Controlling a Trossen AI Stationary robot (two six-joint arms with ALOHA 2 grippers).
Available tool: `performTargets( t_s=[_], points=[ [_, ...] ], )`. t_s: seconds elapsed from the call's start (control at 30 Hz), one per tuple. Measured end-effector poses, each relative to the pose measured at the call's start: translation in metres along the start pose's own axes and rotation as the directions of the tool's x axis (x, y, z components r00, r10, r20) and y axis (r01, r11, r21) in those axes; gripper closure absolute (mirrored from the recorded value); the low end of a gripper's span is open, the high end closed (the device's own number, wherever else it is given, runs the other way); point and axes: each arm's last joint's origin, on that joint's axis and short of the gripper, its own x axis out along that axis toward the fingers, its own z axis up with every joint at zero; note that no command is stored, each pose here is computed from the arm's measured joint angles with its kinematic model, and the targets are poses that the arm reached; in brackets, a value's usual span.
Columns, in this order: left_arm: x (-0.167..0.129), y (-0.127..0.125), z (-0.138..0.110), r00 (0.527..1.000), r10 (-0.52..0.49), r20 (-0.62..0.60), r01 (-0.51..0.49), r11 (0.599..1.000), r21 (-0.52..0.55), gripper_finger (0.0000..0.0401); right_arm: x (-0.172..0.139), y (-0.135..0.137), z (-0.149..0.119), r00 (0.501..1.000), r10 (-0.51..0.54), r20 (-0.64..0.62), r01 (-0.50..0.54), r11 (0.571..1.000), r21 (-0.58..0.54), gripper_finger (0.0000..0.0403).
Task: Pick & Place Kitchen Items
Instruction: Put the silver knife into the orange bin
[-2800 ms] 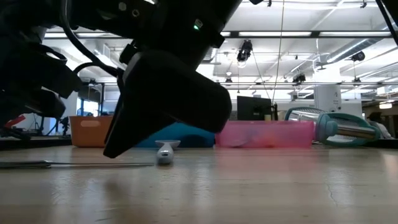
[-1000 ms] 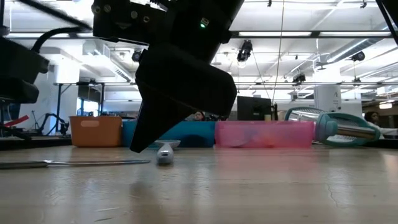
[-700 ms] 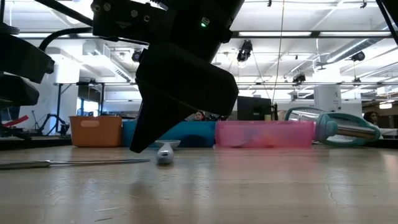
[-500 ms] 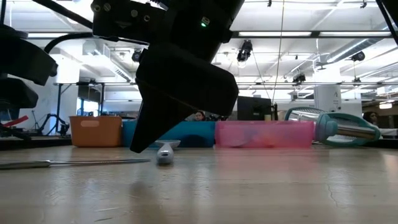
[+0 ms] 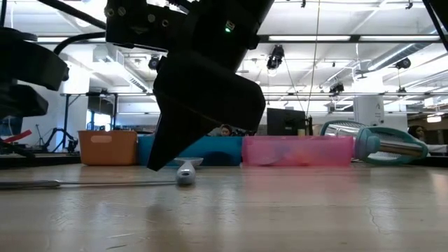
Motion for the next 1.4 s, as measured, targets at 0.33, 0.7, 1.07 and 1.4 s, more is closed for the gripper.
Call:
performTargets(
  t_s=[0.33, 0.7, 1.07, 1.4],
  points=[
    [-0.007, 0.0, 0.001, 0.999, 0.01, -0.032, -0.008, 0.999, 0.053, 0.0389, 0.0, -0.002, 0.0, 1.0, -0.001, -0.001, 0.001, 1.0, 0.003, 0.0351],
    [-0.061, -0.014, 0.011, 0.998, -0.055, -0.027, 0.056, 0.996, 0.065, 0.0223, 0.0, -0.002, 0.0, 1.0, -0.001, -0.003, 0.001, 1.0, 0.003, 0.0351],
    [-0.064, -0.04, 0.008, 0.989, -0.136, 0.062, 0.138, 0.99, -0.027, 0.0171, 0.0, -0.002, -0.002, 1.0, -0.001, -0.02, 0.001, 1.0, 0.02, 0.0351],
    [-0.031, -0.051, 0.004, 0.999, -0.047, -0.005, 0.047, 0.997, -0.063, 0.0199, 0.0, -0.001, -0.002, 1.0, 0.0, -0.024, 0.001, 1.0, 0.022, 0.0351]
  ],
)
